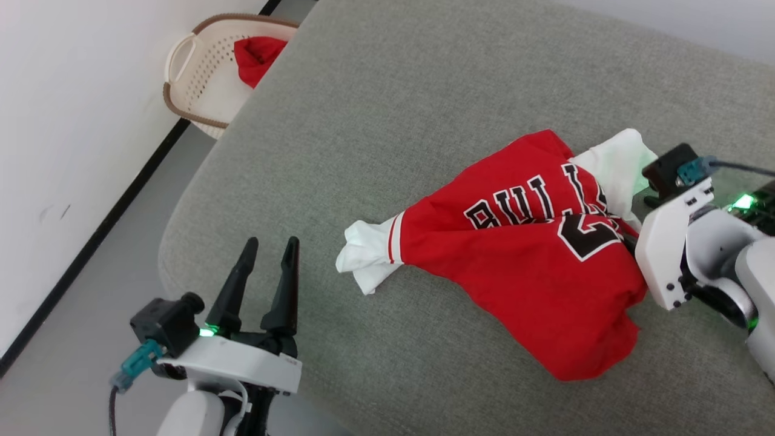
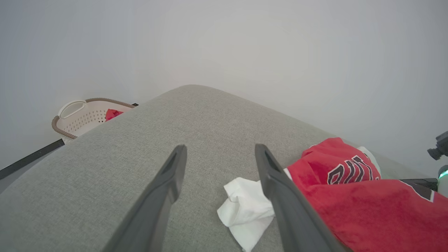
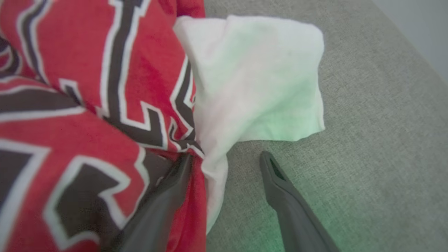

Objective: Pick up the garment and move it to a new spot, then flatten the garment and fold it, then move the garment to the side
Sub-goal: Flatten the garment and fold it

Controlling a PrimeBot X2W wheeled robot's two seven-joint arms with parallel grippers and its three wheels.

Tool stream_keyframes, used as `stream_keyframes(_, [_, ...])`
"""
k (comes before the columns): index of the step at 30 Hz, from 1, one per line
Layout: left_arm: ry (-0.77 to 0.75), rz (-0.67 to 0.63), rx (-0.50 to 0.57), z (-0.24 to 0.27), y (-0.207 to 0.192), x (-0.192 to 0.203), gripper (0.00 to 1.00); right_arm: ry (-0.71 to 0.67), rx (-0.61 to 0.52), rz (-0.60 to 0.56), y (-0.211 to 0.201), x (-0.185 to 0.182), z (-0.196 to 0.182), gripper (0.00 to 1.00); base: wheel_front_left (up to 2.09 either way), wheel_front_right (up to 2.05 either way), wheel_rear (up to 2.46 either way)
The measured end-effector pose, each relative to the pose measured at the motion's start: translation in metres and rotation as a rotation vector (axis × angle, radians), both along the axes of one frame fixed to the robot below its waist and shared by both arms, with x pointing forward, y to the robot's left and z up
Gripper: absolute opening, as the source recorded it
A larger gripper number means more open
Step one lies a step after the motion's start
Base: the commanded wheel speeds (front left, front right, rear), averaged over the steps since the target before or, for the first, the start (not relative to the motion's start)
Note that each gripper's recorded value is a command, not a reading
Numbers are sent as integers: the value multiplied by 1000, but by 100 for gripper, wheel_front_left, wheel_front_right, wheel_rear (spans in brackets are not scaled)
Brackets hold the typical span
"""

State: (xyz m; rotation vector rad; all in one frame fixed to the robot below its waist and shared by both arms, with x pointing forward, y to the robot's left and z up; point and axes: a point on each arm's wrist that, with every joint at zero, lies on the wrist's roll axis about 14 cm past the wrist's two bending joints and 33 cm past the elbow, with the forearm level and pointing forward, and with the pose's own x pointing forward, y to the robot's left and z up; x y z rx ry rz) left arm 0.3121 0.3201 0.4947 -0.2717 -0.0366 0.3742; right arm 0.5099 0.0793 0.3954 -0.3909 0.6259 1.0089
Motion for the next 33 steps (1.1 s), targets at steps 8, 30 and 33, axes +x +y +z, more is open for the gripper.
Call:
stream_keyframes(8, [8, 7, -9, -4, 0, 3, 100, 35, -18, 18, 9, 4, -6, 0, 0, 0, 0])
stream_keyframes(30, [-38, -131, 26, 10, -12, 34, 100, -27, 33, -259, -97, 18, 30, 0, 0, 0, 0])
stream_keyframes(33, [-47, -169, 25, 12, -21, 43, 100, -16, 26, -320, -123, 10, 29, 0, 0, 0, 0])
